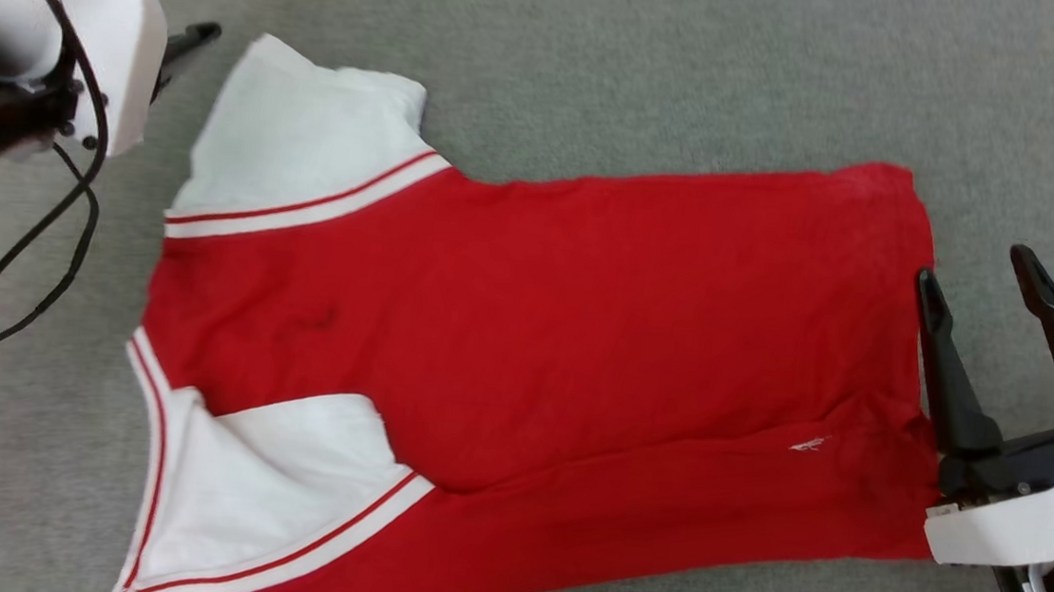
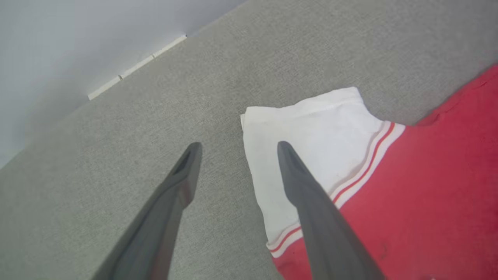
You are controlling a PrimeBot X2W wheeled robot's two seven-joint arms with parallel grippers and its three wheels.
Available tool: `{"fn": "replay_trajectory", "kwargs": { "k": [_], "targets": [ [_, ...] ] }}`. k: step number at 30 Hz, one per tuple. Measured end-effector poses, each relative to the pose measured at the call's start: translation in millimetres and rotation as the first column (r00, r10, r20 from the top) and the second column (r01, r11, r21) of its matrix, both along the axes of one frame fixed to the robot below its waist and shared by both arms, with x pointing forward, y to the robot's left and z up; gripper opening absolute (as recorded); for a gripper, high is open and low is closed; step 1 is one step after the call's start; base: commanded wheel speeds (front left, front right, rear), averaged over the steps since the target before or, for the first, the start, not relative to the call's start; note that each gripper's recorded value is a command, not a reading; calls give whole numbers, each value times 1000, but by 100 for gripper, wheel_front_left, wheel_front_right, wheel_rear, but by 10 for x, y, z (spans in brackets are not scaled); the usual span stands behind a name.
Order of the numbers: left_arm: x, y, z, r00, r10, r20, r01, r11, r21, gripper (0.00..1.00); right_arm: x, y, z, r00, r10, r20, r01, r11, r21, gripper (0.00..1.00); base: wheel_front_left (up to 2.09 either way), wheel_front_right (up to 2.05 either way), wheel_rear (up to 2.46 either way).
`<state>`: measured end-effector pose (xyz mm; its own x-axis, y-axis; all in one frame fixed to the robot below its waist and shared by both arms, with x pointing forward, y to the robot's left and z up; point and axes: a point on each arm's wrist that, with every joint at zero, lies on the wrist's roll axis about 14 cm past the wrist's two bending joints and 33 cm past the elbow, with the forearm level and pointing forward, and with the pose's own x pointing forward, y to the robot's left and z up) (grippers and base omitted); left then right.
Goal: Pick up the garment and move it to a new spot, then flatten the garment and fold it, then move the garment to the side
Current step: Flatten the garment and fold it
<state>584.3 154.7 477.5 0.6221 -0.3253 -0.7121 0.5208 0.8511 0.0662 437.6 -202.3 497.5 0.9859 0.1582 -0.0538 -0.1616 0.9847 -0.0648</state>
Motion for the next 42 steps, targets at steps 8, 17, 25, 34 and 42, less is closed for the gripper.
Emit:
{"fn": "replay_trajectory", "kwargs": {
  "k": [8,17,25,34,42],
  "targets": [
    [155,-119,-602,968,12,-249,-8,1000,17,100,81,-37,-301,998,-7,-69,6,1000,-22,100,0,0,0],
    [74,-172,-1093,916,16,-401,4,999,50,0,122,-148,-525,992,-31,-119,27,999,-36,100,0,0,0],
    [-21,-144,-969,930,-11,-368,33,998,55,0,292,-265,-256,999,-23,-44,19,996,-92,100,0,0,0],
    [-85,-188,-483,972,-59,-226,65,998,23,0,642,-248,67,980,73,-185,-126,948,-293,100,0,0,0],
    [-221,-174,-288,983,-92,-160,97,995,22,0,694,-224,-293,784,64,-618,-330,885,-327,100,0,0,0]
  ]
}}
